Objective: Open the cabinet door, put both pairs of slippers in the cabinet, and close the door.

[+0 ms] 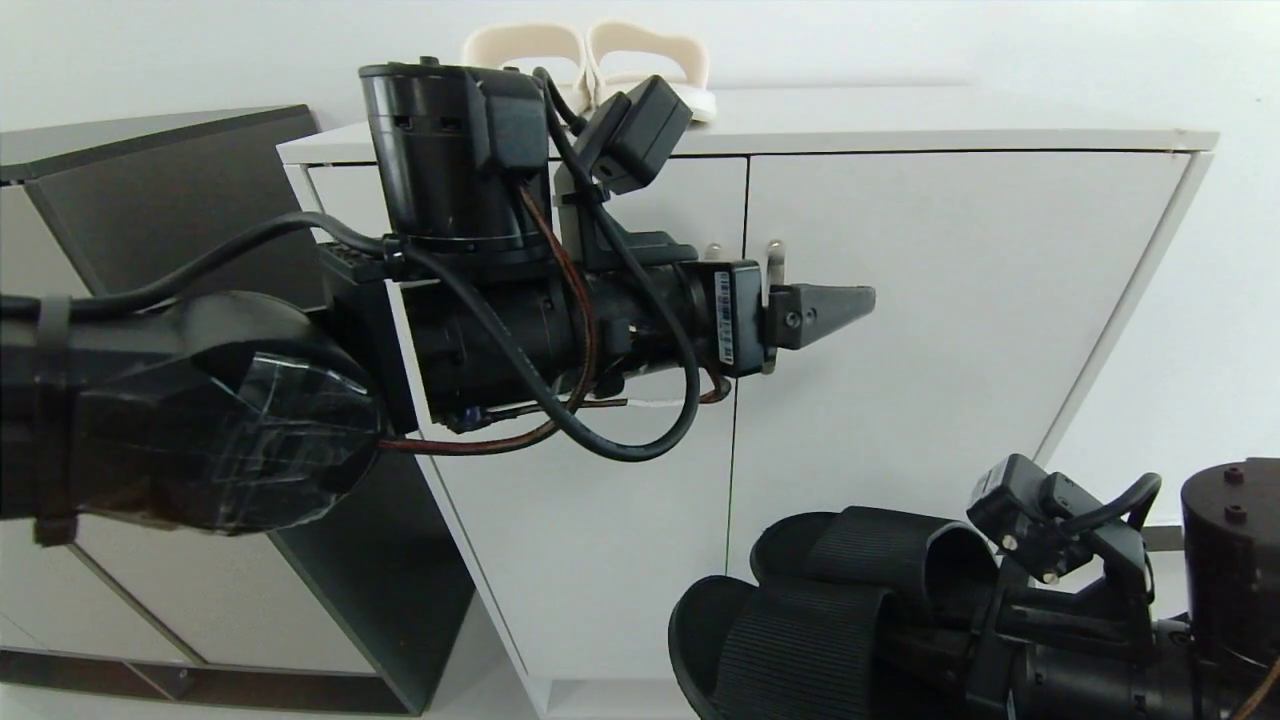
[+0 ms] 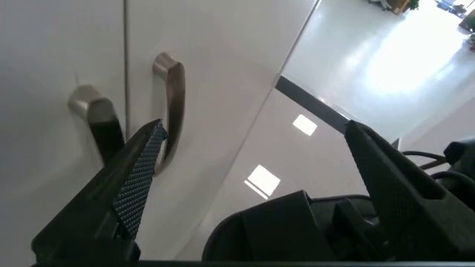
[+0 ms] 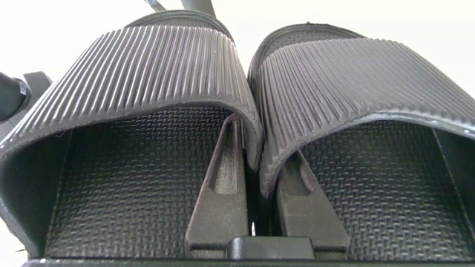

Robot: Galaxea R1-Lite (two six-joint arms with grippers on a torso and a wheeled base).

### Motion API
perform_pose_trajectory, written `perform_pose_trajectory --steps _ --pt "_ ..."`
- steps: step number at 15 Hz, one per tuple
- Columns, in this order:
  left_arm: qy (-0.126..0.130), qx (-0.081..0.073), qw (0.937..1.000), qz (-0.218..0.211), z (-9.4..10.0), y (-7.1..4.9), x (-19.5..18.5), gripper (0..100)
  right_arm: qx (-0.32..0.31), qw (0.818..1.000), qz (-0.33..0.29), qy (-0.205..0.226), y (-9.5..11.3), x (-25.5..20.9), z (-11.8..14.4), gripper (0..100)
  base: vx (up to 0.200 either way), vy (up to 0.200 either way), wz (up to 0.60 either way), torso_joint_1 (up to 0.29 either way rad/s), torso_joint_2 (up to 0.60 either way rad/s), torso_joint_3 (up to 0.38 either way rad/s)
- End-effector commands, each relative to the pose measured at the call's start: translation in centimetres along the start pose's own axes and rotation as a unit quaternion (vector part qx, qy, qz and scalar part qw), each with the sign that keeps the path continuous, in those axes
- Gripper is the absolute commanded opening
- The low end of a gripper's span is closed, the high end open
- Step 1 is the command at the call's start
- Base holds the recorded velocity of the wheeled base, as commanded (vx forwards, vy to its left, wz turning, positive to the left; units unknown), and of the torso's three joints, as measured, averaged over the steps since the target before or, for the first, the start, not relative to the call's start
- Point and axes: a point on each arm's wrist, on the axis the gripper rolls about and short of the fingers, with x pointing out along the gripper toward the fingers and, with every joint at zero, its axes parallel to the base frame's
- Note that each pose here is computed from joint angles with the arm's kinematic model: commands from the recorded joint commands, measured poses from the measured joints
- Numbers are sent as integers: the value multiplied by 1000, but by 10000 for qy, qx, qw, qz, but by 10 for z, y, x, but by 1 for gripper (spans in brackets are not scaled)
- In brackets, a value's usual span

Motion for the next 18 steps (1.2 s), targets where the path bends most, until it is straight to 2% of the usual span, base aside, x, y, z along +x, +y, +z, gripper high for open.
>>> perform_pose_trajectory --steps 1,8,9,10,12,14,15,16,18 --pt "21 -14 10000 96 -1 5 9 100 0 10000 3 -6 0 0 0 0 0 0 0 0 0 0" --pt "50 -29 9999 101 -5 9 28 100 2 10000 2 10 0 -1 -1 0 0 0 0 0 0 0" --pt "44 -27 9999 92 -4 9 28 0 -12 10000 30 35 1 -1 -3 0 0 0 0 0 0 0" --pt "46 -34 9999 85 -4 8 28 0 -15 10000 37 36 1 -2 -3 0 0 0 0 0 0 0" --pt "105 -52 9999 10 -7 3 20 0 -217 9986 476 65 6 -12 -10 0 0 0 0 0 0 0" --pt "150 -54 9998 -98 -9 -7 14 0 -309 9964 790 65 8 -18 -15 0 0 0 0 0 0 0" --pt "199 -61 9995 -229 -11 -18 6 0 -432 9942 973 134 9 -22 -22 0 0 0 0 0 0 0" --pt "199 -54 9993 -307 -11 -24 3 0 -545 9934 997 168 9 -23 -25 0 0 0 0 0 0 0" --pt "222 -60 9990 -381 -12 -29 0 0 -599 9930 997 199 8 -23 -27 0 0 0 0 0 0 0"
